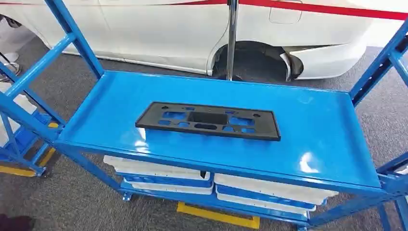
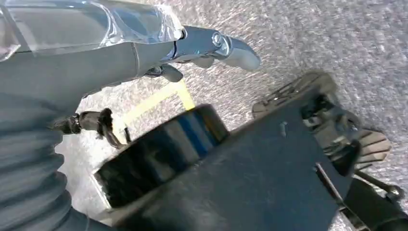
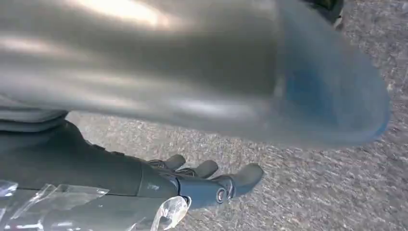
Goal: Take the parts from the cabinet and place them on the table.
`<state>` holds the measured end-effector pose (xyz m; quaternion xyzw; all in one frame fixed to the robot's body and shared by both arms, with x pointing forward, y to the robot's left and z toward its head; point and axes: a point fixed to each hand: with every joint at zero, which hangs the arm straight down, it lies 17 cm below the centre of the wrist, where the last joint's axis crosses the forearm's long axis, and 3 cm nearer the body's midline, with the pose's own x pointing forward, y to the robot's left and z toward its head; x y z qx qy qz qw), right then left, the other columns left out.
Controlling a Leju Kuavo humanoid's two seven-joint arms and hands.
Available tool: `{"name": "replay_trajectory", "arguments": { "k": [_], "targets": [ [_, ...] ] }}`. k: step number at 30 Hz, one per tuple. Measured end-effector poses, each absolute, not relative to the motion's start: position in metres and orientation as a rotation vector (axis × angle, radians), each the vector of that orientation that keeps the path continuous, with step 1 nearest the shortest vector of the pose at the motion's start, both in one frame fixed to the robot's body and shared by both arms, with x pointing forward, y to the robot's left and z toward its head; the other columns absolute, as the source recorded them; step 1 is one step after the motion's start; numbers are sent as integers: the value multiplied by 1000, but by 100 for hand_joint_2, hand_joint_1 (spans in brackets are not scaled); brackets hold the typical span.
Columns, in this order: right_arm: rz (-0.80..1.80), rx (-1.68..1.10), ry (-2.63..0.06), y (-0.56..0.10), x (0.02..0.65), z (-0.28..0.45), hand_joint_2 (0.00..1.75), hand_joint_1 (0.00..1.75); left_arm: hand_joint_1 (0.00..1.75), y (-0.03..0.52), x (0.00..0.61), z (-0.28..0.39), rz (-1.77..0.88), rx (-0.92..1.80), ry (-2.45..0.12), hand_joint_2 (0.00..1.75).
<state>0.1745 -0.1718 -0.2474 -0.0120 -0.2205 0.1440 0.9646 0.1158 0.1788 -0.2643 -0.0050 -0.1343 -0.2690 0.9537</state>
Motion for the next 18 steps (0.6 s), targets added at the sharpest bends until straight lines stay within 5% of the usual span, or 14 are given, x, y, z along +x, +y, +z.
{"name": "replay_trajectory", "arguments": {
  "k": [1, 4, 5, 18],
  "targets": [
    [290, -24, -446, -172, 175, -247, 0, 0, 0, 179, 116, -264, -546, -10, -273, 0],
    [259, -32, -453, -173, 180, -246, 0, 0, 0, 177, 108, -266, -544, -18, -255, 0],
    [234, -43, -455, -176, 181, -246, 175, 0, 0, 177, 106, -266, -539, -19, -250, 0],
    [-89, -148, -502, -217, 199, -242, 175, 0, 0, 178, 96, -268, -533, -20, -227, 0]
  ]
}}
